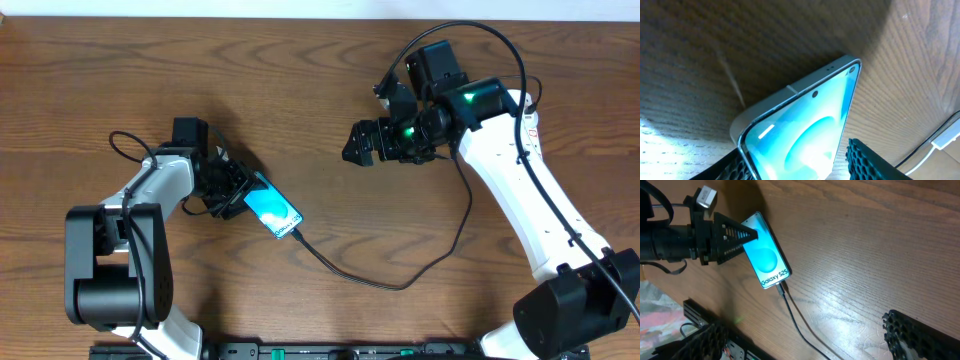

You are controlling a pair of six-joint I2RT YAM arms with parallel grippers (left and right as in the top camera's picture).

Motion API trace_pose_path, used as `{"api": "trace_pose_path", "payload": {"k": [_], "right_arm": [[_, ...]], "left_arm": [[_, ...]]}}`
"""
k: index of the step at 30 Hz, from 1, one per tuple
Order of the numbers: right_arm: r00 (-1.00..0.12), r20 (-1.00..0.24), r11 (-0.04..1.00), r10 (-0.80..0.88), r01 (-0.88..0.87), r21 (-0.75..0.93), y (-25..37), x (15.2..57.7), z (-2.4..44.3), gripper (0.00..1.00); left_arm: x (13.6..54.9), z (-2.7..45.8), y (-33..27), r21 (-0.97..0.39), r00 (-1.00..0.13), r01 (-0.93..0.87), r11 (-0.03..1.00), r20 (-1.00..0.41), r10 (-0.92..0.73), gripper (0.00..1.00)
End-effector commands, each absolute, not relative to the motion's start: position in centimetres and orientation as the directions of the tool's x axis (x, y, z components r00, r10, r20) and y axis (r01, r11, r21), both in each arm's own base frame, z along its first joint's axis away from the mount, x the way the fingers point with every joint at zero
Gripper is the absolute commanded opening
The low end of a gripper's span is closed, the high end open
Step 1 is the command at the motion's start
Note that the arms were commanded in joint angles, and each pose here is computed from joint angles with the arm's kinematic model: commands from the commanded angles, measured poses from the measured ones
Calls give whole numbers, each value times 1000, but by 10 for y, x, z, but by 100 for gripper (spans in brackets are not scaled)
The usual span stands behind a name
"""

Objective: Plug charger to phone and switch on socket
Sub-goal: 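Lay the phone flat on the table with the left gripper, then open the left gripper and lift it away from the phone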

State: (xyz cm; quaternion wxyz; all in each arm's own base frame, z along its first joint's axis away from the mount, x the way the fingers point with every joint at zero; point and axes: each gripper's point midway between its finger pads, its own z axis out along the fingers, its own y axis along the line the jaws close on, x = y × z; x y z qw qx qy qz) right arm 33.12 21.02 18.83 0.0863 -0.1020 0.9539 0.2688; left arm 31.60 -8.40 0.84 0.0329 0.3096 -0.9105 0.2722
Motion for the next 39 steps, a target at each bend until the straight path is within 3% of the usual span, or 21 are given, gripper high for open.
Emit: {"api": "trace_pose_path", "payload": {"k": [1,16,21,39], "right_arm": [[-952,-262,825,-159,-274,494,212,331,202,99],[-952,-262,825,-159,-274,494,212,331,202,99],[-952,-263,825,-159,-275,494,212,331,202,99],[-952,-262,826,-159,-274,492,211,331,201,99]], "left_arm": [[304,-6,-74,-398,-793,-606,689,232,-564,59],[296,-6,-74,-375,-783,-621,688,262,-564,59],[294,-6,-74,-371,-782,-623,688,268,-564,70],[298,3,-73,-390,-789,-612,688,240,-566,75]]}}
